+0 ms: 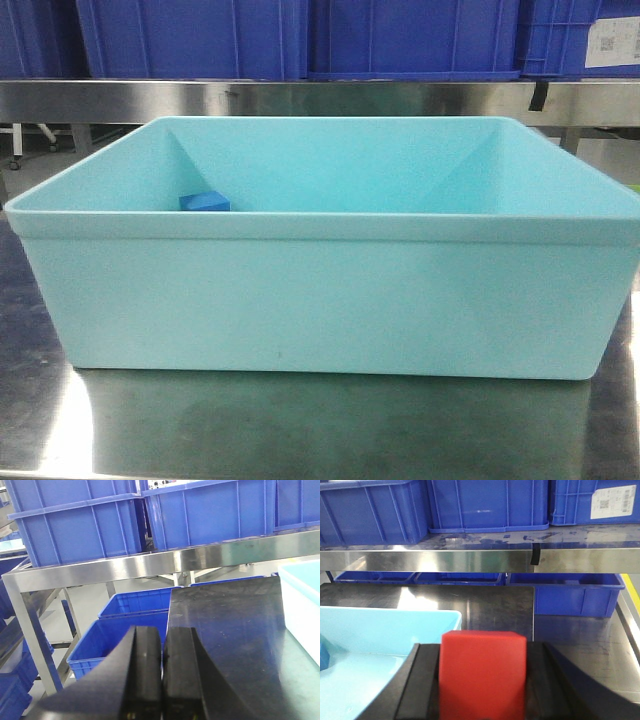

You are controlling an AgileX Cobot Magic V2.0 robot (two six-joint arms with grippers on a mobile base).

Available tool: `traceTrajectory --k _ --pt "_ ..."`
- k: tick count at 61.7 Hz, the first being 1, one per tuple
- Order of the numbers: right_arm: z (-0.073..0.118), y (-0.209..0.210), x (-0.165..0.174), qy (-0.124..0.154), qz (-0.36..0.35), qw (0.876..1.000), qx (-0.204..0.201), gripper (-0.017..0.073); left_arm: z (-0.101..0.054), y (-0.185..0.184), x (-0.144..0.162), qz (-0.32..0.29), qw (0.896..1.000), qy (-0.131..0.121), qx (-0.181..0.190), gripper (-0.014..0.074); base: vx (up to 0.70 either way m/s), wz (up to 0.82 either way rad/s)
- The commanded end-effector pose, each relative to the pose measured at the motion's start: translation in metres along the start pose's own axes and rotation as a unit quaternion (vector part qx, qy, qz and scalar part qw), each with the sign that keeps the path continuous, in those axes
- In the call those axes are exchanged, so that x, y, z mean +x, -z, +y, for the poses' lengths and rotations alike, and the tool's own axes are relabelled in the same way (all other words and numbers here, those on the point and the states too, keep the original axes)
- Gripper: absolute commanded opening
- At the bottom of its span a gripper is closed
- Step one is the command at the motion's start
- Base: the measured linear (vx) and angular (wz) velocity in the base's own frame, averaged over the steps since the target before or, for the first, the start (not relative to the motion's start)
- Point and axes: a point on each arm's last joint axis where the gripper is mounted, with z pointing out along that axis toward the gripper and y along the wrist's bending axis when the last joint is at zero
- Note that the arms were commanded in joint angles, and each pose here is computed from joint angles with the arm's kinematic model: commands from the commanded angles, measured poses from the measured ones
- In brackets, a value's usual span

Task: Pick red cube and place on left shelf
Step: 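Raise the held red cube clear of the bin with the right gripper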

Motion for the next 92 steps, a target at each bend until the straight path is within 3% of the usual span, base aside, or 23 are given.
traceTrajectory --k 1,18,92 --pt "0.001 0.009 -0.011 0.01 -0.06 0.998 -0.008 0.0057 0.0 0.0 -0.001 -0.034 0.999 0.002 -0.003 0.0106 0.0 0.0" --pt "-0.001 0.011 0.006 0.011 -0.051 0.999 -0.008 0.0057 0.0 0.0 -0.001 -0.034 0.999 0.002 -0.003 0.0106 0.0 0.0" --pt "-0.001 0.011 0.007 0.011 -0.047 0.999 -0.006 0.0057 0.0 0.0 -0.001 -0.034 0.999 0.002 -0.003 0.0106 0.0 0.0"
